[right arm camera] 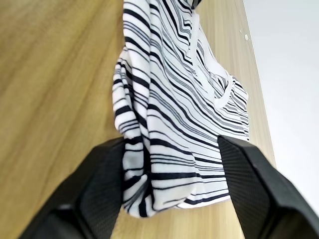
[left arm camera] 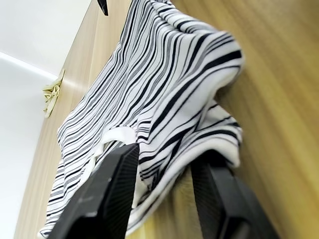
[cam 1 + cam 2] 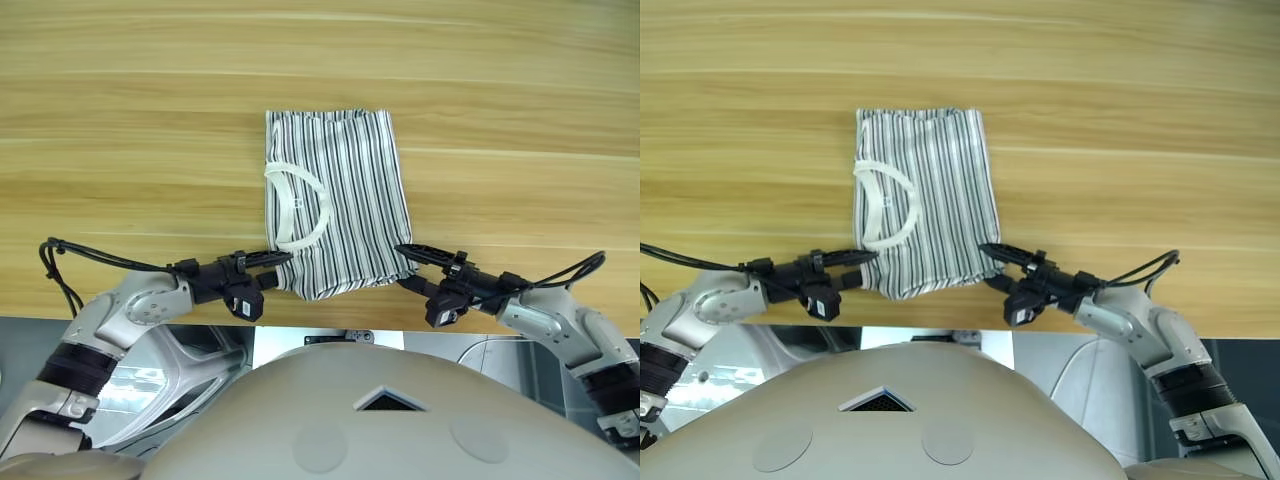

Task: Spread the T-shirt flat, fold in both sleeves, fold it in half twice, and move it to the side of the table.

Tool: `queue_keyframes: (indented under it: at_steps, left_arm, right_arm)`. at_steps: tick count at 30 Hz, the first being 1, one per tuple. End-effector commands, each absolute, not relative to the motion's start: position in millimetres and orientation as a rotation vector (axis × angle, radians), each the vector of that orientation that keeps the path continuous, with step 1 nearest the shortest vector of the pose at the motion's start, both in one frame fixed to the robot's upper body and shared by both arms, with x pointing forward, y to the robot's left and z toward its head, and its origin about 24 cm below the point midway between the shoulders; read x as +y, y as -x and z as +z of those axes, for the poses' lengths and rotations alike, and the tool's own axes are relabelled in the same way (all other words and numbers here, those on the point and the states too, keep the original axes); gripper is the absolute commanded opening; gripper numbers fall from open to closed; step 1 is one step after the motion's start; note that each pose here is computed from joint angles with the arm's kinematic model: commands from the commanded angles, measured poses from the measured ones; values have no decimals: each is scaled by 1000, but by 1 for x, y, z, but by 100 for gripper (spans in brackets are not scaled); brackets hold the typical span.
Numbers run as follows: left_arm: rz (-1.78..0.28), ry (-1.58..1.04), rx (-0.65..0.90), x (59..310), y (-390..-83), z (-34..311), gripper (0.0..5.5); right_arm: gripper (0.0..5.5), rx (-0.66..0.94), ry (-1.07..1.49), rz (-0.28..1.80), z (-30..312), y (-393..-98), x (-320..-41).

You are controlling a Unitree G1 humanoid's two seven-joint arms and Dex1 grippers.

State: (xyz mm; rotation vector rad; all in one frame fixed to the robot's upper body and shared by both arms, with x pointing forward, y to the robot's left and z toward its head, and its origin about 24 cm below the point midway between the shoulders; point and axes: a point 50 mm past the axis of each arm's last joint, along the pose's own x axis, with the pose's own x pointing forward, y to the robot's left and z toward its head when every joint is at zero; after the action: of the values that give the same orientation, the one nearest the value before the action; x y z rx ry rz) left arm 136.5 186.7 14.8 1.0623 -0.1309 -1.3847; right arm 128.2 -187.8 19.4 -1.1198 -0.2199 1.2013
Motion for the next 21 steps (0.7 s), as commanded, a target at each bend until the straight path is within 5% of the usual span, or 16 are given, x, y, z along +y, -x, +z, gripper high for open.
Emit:
queue_keyframes:
  at_steps: [1, 10, 21]
  left_arm:
    - [-1433, -1092, 17, 199, -121, -1, 186]
    - [-1432, -1068, 1, 199, -108, 10, 186]
    - [-1419, -1037, -30, 185, -125, 0, 186]
  right_arm:
    - [304, -117, 1166, 1239, 8, -126, -199]
    - [280, -78, 1161, 1194, 4, -128, -205]
    - [45, -69, 1136, 1185, 1, -127, -204]
